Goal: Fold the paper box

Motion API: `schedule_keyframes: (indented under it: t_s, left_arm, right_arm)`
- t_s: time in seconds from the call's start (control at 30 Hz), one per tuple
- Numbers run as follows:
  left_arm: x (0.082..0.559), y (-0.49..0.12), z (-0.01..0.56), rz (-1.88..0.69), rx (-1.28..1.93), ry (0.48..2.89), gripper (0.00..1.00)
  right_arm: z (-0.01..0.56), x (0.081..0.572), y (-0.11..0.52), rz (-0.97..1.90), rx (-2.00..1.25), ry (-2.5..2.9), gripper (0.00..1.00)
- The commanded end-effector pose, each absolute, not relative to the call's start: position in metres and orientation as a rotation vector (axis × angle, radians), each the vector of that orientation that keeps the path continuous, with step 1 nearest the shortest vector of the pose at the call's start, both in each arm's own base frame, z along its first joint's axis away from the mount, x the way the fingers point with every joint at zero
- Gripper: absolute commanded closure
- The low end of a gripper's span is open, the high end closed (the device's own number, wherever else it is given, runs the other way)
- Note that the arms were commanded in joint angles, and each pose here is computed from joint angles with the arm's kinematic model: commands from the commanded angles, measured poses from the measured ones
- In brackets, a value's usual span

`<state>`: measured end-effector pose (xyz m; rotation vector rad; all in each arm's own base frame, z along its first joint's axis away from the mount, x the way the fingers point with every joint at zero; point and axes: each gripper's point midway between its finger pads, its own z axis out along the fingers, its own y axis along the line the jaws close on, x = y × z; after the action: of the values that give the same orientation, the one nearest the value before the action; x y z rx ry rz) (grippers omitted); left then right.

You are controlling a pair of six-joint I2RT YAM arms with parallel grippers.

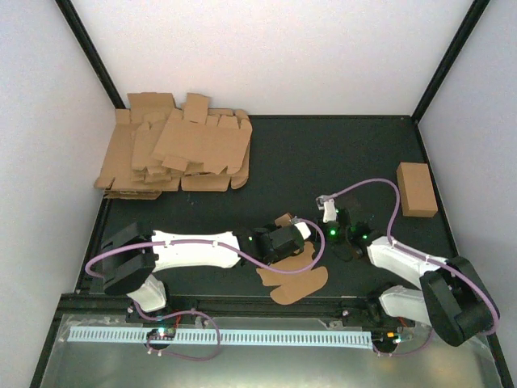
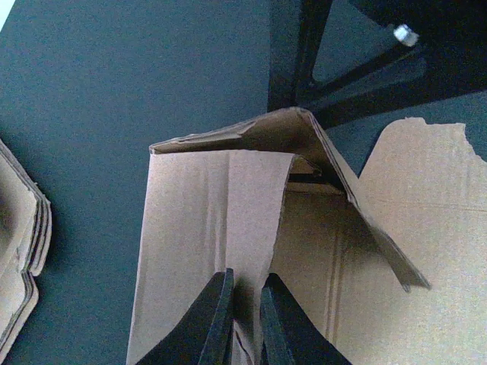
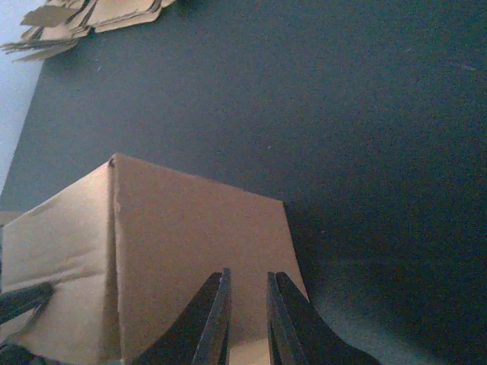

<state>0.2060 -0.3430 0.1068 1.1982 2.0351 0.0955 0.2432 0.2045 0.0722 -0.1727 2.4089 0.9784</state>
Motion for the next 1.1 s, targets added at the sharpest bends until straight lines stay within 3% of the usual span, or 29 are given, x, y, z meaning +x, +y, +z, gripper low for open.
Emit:
schedule_keyframes:
  t_s: [0.0, 0.3, 0.53, 0.73, 0.9, 1.07]
  left_arm:
    - [0.191, -0.346, 0.091, 0.071, 1.282, 2.079, 0.89]
    - [0.189, -0.348, 0.09, 0.063, 1.291, 2.08, 0.89]
    - [0.189, -0.347, 0.09, 0.059, 1.295, 2.075, 0.89]
    - [0.189, -0.35, 0.092, 0.041, 1.3, 2.061, 0.89]
    - [0.189, -0.352, 0.093, 0.041, 1.31, 2.053, 0.89]
    - [0.187, -0.355, 0.095, 0.014, 1.313, 2.049, 0.89]
  right_arm:
    - [0.082, 0.232, 0.218, 1.086, -0.297, 2.351, 0.83]
    - [0.068, 0.221, 0.228, 1.121, -0.341, 2.384, 0.81]
    - [0.065, 0.217, 0.216, 1.03, -0.358, 2.365, 0.68]
    - [0.067, 0.21, 0.215, 1.057, -0.386, 2.289, 0.63]
    - [0.075, 0.205, 0.221, 1.071, -0.451, 2.208, 0.5]
    - [0.082, 0.21, 0.225, 1.064, -0.478, 2.164, 0.49]
